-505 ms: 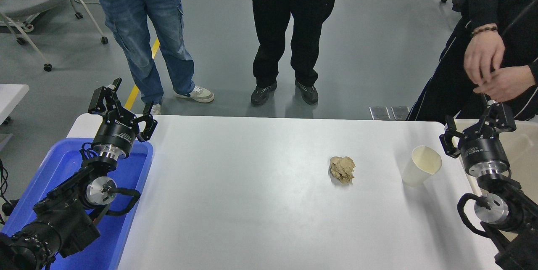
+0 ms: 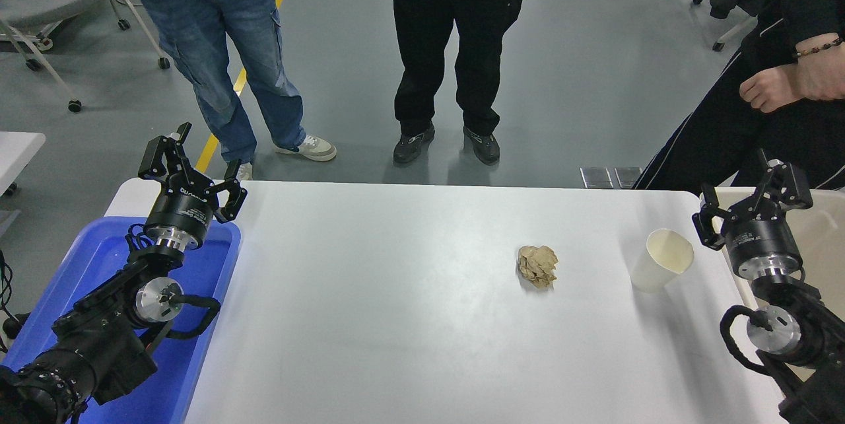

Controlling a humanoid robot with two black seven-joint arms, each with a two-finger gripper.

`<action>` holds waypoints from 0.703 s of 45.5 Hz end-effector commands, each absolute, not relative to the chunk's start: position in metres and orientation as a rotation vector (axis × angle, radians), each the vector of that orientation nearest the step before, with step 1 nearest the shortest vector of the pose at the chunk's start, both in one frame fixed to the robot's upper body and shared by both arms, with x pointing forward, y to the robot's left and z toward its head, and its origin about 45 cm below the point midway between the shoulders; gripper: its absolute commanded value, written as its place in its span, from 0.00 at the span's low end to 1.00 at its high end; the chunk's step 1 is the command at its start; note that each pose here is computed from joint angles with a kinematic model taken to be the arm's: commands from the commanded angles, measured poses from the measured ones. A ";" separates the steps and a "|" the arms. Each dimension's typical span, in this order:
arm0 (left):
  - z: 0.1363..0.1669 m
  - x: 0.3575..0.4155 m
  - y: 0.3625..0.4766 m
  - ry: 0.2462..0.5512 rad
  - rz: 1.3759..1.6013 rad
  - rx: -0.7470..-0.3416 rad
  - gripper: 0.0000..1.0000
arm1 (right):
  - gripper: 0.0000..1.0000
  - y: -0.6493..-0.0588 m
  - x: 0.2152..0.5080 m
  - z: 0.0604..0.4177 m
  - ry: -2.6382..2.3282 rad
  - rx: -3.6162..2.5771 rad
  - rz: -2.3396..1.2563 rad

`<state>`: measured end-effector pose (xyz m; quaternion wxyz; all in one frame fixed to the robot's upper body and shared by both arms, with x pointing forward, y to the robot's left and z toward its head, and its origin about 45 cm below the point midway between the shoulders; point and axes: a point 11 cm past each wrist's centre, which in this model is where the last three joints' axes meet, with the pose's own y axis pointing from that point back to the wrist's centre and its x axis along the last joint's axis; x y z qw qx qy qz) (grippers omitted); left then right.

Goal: Dispose of the paper cup in the dustbin

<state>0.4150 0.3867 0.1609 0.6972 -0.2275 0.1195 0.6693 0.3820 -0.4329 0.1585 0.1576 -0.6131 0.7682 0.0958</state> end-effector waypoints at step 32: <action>0.1607 0.4149 0.387 0.266 1.493 -0.507 1.00 | 0.99 -0.436 0.375 0.154 2.207 -1.745 0.251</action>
